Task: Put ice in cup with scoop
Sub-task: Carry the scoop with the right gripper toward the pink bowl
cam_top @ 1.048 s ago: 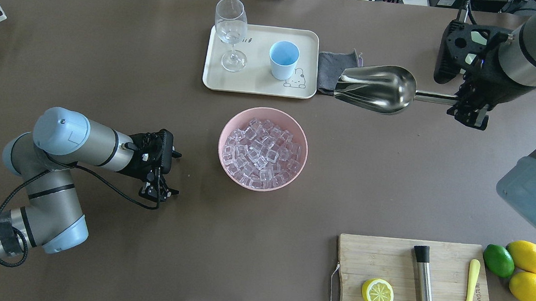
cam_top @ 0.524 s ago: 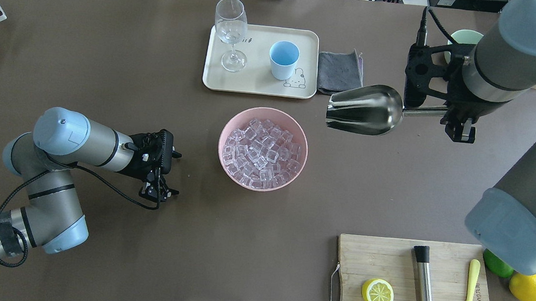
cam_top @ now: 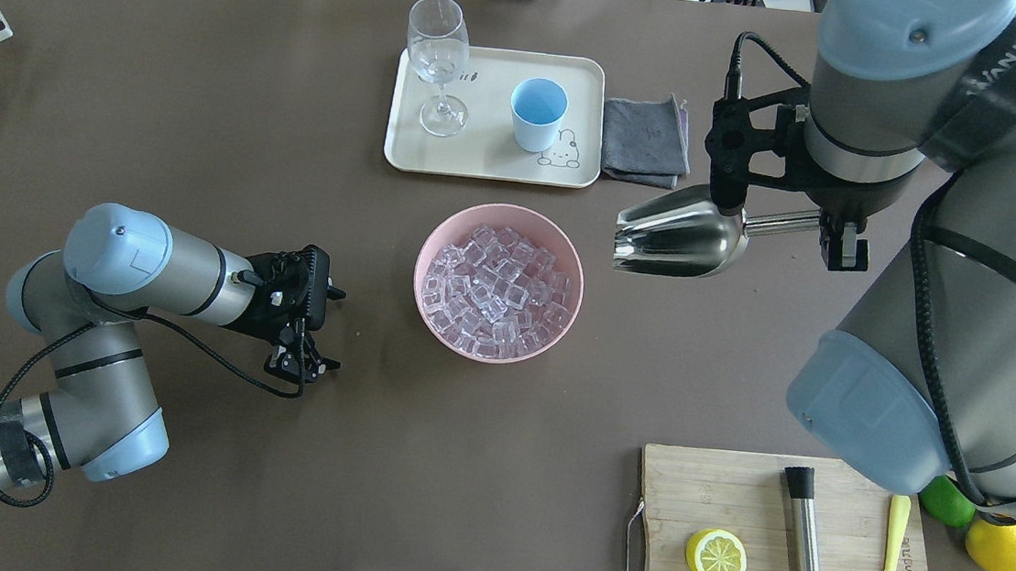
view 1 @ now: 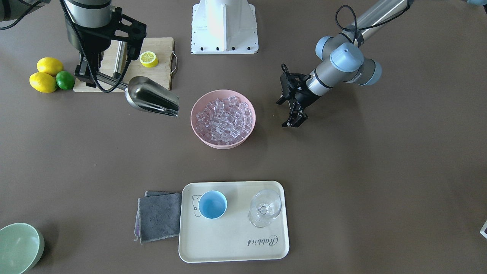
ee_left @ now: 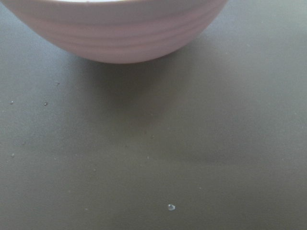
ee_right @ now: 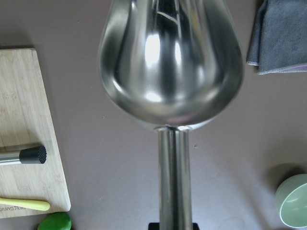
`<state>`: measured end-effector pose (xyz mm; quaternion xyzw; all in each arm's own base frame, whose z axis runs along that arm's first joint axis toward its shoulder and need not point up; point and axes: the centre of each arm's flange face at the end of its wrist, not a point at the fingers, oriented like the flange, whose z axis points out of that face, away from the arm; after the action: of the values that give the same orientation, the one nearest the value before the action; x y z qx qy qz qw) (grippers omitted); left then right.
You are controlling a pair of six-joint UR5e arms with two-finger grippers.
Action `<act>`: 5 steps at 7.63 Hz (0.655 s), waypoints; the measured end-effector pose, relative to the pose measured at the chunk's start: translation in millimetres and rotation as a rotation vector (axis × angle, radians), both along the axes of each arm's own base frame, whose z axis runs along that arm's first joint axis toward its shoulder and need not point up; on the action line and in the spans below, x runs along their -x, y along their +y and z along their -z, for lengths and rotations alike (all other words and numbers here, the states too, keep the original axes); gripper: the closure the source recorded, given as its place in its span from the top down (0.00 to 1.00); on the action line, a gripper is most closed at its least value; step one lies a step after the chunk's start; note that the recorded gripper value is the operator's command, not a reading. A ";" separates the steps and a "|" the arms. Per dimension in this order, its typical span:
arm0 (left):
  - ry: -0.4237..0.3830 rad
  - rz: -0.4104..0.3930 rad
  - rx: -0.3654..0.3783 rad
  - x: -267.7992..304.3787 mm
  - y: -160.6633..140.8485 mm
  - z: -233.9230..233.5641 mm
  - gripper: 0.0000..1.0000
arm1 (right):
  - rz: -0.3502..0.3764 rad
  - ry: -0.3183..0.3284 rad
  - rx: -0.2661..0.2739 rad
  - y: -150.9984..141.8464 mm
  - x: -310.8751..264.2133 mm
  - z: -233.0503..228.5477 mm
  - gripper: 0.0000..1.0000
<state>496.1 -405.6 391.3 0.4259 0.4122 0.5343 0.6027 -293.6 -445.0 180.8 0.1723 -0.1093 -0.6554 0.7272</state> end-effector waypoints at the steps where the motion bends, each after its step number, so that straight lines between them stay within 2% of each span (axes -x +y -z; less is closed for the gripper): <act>1: 0.000 0.001 0.000 0.1 -0.4 0.3 0.99 | 0.013 0.025 0.004 -5.0 4.2 7.4 0.00; 5: 0.001 0.001 0.000 -0.2 -0.9 1.5 0.99 | 0.061 0.106 0.022 -24.2 52.7 59.9 0.00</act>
<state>496.3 -406.5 389.8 0.4266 0.4122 0.5338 0.6026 -346.3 -469.2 120.9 0.1262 -0.0830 -0.6841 0.7136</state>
